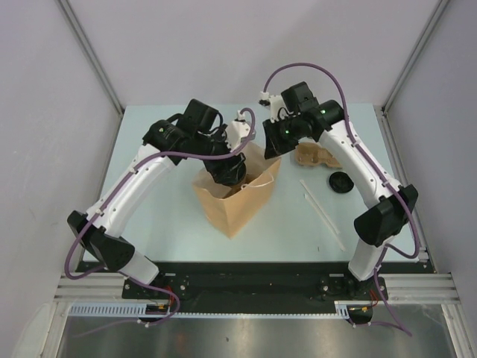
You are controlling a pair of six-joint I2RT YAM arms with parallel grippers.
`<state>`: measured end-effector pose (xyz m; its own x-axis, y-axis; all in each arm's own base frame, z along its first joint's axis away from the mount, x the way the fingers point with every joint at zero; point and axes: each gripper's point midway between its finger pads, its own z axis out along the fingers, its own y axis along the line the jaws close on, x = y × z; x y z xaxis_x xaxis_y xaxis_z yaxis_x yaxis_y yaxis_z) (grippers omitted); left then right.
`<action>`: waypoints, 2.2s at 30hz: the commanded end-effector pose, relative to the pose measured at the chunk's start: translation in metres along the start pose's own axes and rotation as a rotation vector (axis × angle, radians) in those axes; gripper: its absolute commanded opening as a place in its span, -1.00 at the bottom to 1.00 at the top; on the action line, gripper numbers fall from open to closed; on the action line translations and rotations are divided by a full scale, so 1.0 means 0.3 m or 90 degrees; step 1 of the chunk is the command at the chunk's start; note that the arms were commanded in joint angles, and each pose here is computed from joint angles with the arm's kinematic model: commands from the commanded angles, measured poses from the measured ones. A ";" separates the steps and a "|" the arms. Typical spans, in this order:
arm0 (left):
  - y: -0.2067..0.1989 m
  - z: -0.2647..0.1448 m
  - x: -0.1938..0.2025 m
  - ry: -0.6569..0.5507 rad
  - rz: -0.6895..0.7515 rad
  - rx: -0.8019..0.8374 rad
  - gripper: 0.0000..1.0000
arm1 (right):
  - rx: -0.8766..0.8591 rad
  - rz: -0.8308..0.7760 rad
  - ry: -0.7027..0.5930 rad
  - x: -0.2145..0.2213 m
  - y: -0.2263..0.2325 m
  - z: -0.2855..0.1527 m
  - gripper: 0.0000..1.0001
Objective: Pack the takeout coffee
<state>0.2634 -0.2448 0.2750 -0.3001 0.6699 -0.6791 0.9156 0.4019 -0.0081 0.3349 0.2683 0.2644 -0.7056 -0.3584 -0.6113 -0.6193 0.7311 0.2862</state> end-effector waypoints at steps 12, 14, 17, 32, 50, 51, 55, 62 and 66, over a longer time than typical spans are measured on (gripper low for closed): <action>-0.051 -0.079 -0.012 -0.027 0.075 0.029 -0.44 | -0.117 -0.152 -0.027 -0.076 0.043 -0.140 0.61; -0.056 -0.080 -0.008 -0.026 0.072 0.032 -0.44 | -0.107 -0.192 -0.046 -0.121 0.022 -0.116 0.72; -0.062 -0.078 -0.003 -0.026 0.067 0.036 -0.44 | -0.112 -0.288 -0.076 -0.167 0.024 -0.087 0.83; -0.073 -0.058 0.048 -0.011 0.062 0.041 -0.43 | -0.245 -0.488 -0.076 -0.142 0.169 0.066 0.61; 0.036 -0.106 0.071 -0.011 0.047 -0.028 -0.46 | -0.194 -0.358 -0.057 -0.120 0.167 0.005 -1.00; 0.038 -0.103 0.072 -0.010 0.046 -0.028 -0.46 | -0.201 -0.355 -0.055 -0.108 0.176 0.002 -1.00; 0.037 -0.089 0.081 -0.011 0.049 -0.025 -0.46 | -0.195 -0.358 -0.054 -0.077 0.187 0.002 -0.57; 0.028 -0.077 0.110 -0.002 0.058 -0.018 -0.46 | -0.191 -0.362 -0.062 -0.129 0.194 0.045 0.01; 0.032 -0.074 0.103 -0.006 0.058 -0.020 -0.46 | -0.206 -0.381 -0.034 -0.102 0.197 0.092 -0.08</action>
<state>0.2564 -0.2039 0.2540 -0.2800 0.7175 -0.6378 0.9237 0.3822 0.0245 0.3246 0.3288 0.2819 -0.2350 -0.6020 -0.7631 -0.9658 0.2333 0.1134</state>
